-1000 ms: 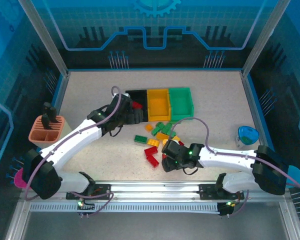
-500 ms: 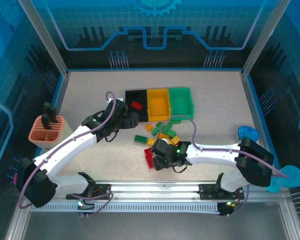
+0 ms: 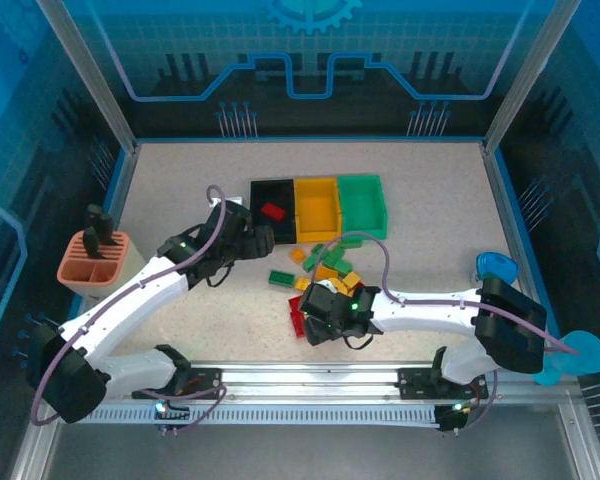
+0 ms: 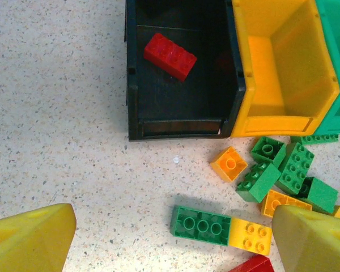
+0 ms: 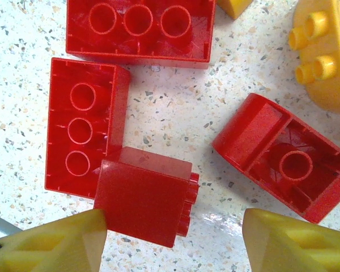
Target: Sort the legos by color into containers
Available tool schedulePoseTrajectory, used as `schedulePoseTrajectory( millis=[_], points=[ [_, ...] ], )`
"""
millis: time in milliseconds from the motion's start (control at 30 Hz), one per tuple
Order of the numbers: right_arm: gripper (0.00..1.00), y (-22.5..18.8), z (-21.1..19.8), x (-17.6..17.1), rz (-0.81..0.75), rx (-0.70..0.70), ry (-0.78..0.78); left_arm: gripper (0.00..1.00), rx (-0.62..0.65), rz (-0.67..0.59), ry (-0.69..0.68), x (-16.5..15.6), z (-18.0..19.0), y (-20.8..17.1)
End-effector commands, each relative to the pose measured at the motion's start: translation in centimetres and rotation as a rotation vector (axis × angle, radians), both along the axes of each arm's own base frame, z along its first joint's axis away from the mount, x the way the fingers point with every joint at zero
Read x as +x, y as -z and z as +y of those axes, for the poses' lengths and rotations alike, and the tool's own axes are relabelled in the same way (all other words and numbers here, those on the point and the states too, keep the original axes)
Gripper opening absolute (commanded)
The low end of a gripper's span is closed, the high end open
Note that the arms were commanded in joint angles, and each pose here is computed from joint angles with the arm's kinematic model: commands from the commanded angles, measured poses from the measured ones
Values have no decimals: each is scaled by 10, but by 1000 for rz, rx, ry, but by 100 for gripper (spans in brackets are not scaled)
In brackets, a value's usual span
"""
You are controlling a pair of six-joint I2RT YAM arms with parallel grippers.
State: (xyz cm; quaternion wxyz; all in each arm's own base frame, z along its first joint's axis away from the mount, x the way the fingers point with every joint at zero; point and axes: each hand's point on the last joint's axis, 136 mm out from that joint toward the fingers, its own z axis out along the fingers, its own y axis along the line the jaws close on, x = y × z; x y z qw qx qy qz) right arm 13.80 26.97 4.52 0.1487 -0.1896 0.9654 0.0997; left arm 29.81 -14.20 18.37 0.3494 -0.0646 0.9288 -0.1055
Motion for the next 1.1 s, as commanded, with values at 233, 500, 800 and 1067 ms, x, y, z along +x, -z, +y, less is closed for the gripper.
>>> schedulePoseTrajectory(
  millis=[233,500,800,1067],
  points=[
    [65,-8,28,2,-6,96,-8,91,5,-4,-33,-7,8,2],
    [64,8,21,0,24,34,23,90,19,0,-40,-8,12,5],
    [52,6,9,-1,12,46,60,91,22,-1,-44,-8,13,9],
    [41,1,2,0,-5,55,79,90,29,-2,-46,-8,14,10]
  ],
)
